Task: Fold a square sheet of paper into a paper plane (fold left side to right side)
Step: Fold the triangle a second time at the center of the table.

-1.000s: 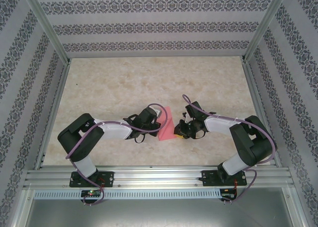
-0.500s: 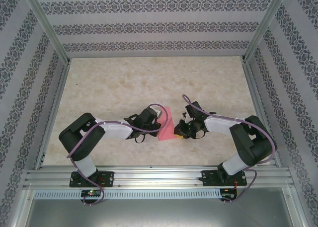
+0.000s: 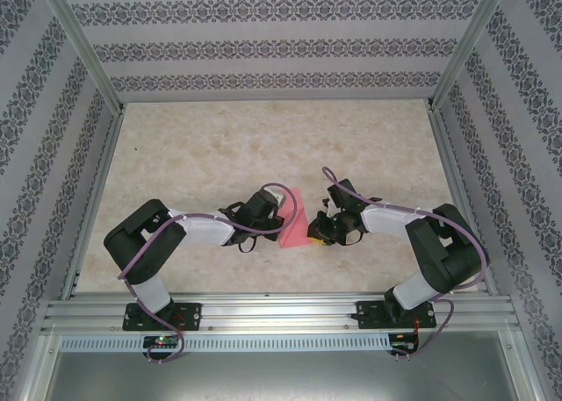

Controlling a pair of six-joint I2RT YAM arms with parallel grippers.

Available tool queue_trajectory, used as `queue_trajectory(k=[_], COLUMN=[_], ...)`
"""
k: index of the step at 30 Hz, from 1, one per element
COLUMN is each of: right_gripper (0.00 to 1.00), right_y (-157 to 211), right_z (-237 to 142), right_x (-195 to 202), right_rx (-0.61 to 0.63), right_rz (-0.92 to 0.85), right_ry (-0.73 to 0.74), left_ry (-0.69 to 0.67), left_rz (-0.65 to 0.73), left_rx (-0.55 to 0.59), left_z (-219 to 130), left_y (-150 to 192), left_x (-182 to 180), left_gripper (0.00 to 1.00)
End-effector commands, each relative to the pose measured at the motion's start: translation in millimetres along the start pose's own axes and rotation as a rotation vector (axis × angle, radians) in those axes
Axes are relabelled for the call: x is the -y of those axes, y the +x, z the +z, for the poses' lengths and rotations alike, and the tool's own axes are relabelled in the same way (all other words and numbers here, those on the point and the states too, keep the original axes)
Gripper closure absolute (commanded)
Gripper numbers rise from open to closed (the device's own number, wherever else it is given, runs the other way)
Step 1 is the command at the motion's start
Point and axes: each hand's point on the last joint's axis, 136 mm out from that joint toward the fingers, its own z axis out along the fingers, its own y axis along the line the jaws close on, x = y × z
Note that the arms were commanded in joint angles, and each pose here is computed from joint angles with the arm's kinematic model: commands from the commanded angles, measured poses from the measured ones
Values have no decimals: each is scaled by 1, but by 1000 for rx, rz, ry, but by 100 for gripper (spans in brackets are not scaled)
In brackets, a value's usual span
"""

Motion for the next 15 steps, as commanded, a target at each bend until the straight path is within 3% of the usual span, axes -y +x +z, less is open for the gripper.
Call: queue_trajectory(k=[1,15], right_gripper=[82,81], right_y=[4,-16], right_z=[6,-29], right_x=[3,-46], right_rx=[-16,91], right_rz=[-26,-101], right_ry=[33,-92], left_ry=[-1,-2], left_rz=[9,11], left_rx=[13,1], left_z=[4,5], left_y=[-7,-3], left_x=[-2,-3], left_gripper=[100,100])
